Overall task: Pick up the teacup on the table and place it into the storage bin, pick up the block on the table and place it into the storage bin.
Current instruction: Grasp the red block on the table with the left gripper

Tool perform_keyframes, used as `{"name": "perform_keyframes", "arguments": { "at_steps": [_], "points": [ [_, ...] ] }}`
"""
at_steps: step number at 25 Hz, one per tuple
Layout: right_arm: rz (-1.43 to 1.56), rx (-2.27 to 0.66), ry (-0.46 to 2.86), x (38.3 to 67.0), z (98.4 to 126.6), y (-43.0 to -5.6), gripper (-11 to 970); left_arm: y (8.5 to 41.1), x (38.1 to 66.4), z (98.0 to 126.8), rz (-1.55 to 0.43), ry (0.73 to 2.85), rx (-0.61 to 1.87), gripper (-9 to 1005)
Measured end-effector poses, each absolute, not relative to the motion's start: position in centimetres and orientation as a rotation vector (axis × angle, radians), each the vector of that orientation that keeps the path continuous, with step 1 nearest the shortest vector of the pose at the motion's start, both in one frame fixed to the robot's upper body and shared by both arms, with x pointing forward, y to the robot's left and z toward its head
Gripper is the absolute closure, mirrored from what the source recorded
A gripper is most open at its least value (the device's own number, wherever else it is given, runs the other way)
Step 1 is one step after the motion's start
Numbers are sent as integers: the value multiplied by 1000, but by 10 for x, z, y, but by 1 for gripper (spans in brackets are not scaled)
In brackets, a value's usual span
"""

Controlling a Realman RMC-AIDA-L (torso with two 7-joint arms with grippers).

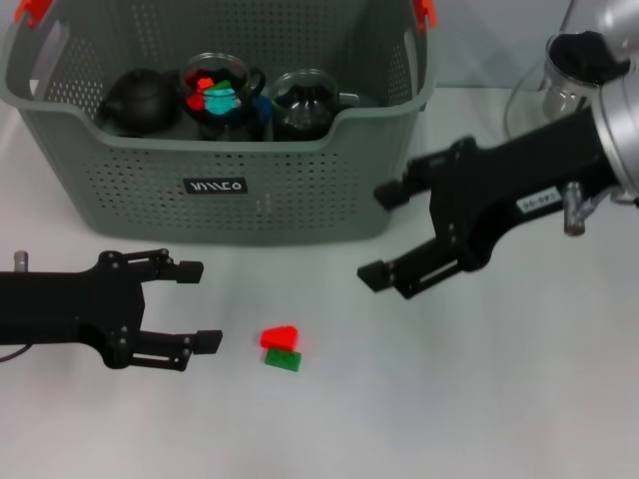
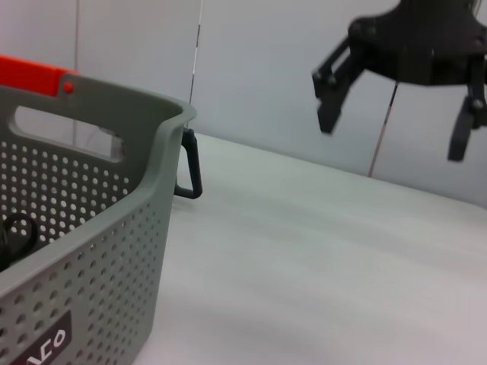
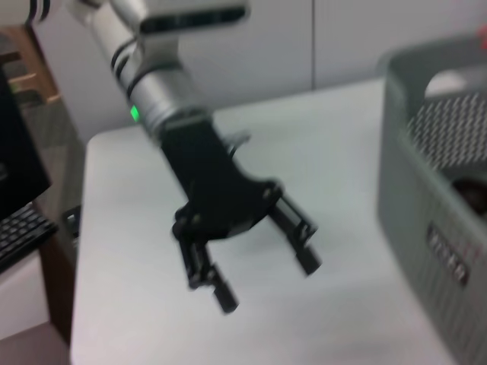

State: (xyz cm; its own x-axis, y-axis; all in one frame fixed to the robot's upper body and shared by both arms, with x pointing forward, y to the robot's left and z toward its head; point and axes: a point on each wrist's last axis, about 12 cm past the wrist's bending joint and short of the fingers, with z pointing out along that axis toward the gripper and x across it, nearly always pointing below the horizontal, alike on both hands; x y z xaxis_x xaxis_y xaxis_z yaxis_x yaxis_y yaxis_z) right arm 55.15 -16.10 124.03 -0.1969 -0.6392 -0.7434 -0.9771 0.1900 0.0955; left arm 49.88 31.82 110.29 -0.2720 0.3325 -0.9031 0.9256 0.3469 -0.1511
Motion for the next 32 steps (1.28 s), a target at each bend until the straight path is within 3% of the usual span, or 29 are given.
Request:
{"name": "perform_keyframes", "arguments": {
  "at_steps": [10,18,24,32],
  "points": [
    [917,-1551,2088,562,1177,-147,18,315,503,1106,-895,1800,1175,112],
    [934,-1510,2141,569,1143,-151,19,295,519,1117,-934,1816,1256,111],
    [918,-1448,2222,566,1128,-175,18,270,538,1127,-938,1947,1326,111],
    [956,-1419,2230,562,1136,-200,18,232,563,1140,-870,2279,1310,111]
  ]
}}
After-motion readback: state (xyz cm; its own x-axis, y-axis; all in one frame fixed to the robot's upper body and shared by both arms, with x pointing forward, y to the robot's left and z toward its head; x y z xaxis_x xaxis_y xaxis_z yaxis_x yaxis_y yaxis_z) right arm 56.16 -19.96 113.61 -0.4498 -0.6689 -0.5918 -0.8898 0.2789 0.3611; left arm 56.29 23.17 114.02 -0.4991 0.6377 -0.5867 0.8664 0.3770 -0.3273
